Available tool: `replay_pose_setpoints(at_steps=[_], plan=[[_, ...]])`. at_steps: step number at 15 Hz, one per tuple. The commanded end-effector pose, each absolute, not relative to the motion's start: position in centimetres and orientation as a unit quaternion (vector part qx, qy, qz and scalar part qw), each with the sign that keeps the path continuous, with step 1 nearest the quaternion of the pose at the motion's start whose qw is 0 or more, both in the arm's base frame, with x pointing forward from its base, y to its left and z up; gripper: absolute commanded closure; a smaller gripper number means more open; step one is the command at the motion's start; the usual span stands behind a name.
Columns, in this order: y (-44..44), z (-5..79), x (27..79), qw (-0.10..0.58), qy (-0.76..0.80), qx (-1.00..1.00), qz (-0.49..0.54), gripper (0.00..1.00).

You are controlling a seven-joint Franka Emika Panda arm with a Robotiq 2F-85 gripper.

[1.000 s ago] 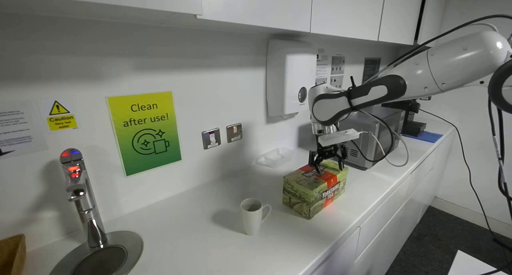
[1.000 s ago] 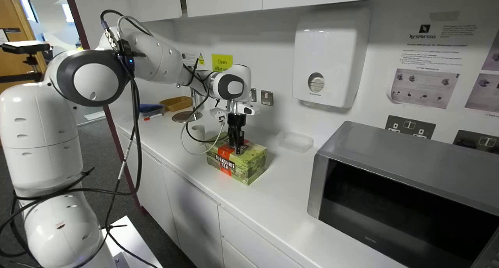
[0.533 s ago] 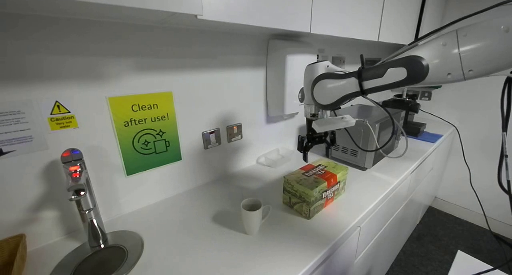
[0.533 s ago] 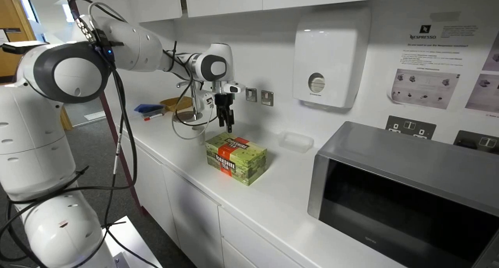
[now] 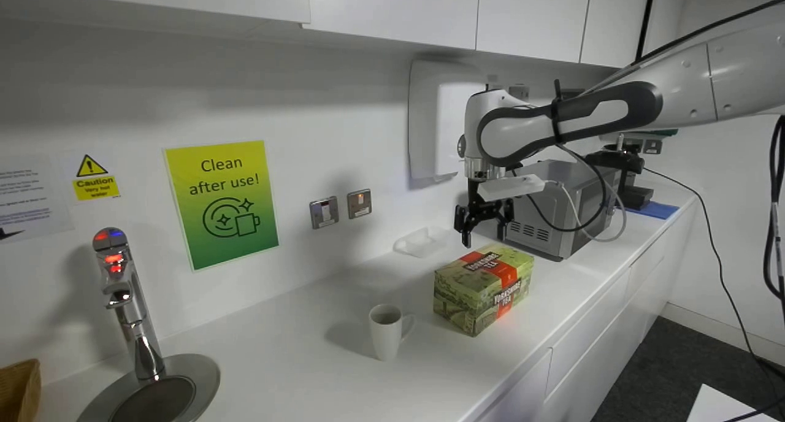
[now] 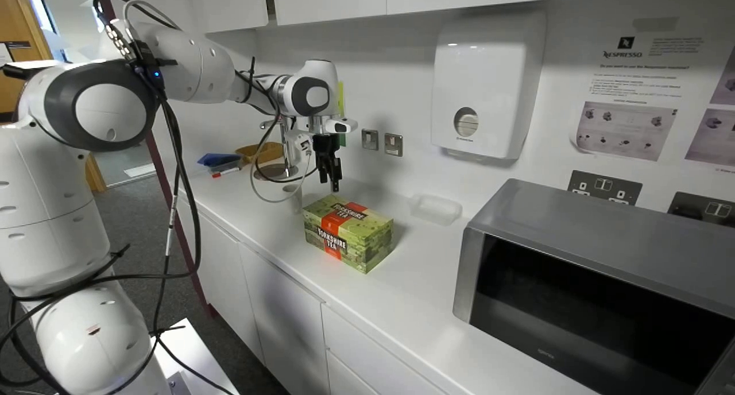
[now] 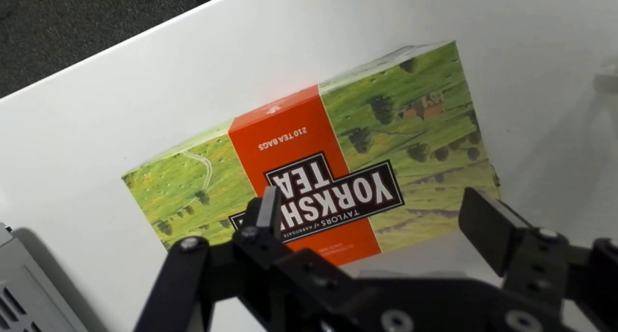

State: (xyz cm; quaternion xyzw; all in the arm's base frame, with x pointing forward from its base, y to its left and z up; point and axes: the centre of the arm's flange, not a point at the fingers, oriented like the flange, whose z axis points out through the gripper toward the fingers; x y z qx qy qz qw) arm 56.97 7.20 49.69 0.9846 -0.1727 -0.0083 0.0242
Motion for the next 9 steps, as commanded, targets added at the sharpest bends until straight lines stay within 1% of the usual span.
replay_pose_setpoints(at_steps=[1, 9], plan=[[8.7, 49.8, 59.0, 0.018, -0.213, 0.977, 0.002, 0.0], [17.3, 48.0, 63.0, -0.003, -0.346, 0.937, 0.04, 0.0]])
